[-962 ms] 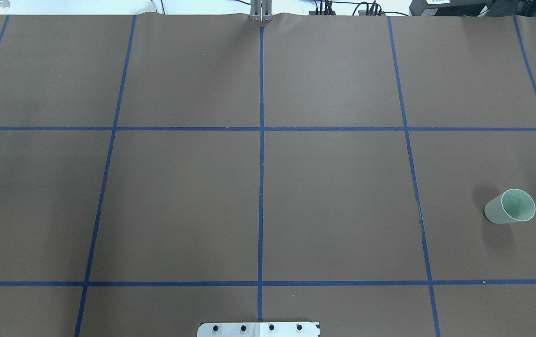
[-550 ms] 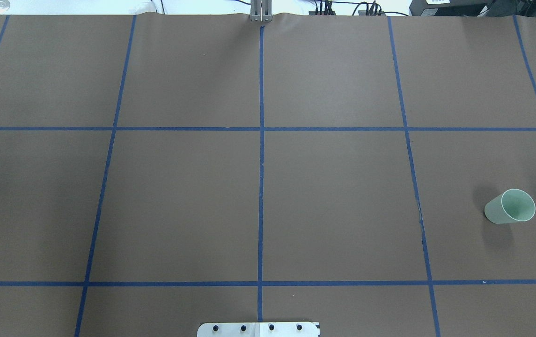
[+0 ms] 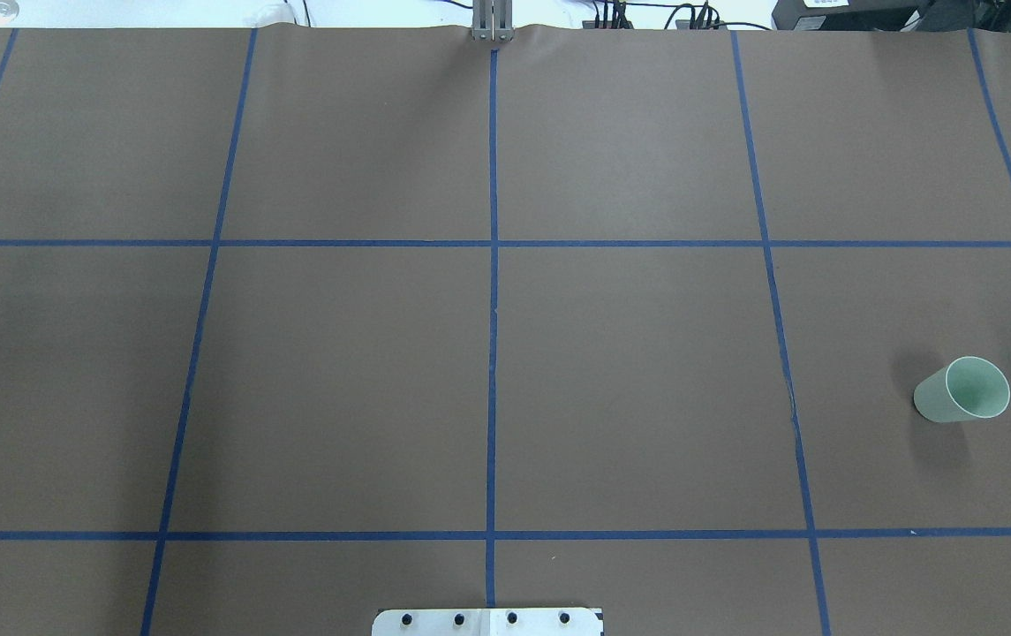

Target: Transfer and stack yellow cup on green cup

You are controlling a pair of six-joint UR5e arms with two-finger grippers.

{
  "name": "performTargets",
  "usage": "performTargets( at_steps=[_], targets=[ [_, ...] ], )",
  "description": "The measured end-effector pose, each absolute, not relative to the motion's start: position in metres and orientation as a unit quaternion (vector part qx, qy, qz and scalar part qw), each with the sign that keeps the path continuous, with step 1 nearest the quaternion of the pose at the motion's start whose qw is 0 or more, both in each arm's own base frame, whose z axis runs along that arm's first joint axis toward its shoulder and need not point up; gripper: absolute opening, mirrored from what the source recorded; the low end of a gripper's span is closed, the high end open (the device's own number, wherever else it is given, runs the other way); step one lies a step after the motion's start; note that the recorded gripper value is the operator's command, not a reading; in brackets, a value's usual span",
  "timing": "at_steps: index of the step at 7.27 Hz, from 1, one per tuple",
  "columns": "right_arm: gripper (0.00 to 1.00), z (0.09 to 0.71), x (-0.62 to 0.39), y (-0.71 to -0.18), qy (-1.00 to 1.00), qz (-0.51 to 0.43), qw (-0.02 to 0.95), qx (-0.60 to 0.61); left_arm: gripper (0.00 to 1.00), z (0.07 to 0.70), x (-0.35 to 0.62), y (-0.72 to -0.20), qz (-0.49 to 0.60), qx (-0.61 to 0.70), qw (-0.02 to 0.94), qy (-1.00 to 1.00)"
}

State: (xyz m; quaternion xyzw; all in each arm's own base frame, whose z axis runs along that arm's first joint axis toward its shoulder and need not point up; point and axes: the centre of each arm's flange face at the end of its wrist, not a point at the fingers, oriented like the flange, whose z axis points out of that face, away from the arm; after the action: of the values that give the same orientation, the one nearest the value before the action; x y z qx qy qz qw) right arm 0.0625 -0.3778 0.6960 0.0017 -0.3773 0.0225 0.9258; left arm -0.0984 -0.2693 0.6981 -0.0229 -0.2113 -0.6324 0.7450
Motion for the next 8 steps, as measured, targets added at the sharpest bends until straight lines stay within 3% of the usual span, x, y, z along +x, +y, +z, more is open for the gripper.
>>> performTargets(
  at_steps=[3, 8],
  targets=[
    [1.0, 0.696, 0.062, -0.378, -0.377, 0.022, 0.926, 0.002, 1.0, 0.723, -0.044, -0.289, -0.658, -0.058, 0.678, -0.324],
    [1.0, 0.696, 0.062, -0.378, -0.377, 0.023, 0.926, 0.002, 1.0, 0.794, 0.02, -0.241, -0.692, -0.132, 0.554, -0.445]
  ],
)
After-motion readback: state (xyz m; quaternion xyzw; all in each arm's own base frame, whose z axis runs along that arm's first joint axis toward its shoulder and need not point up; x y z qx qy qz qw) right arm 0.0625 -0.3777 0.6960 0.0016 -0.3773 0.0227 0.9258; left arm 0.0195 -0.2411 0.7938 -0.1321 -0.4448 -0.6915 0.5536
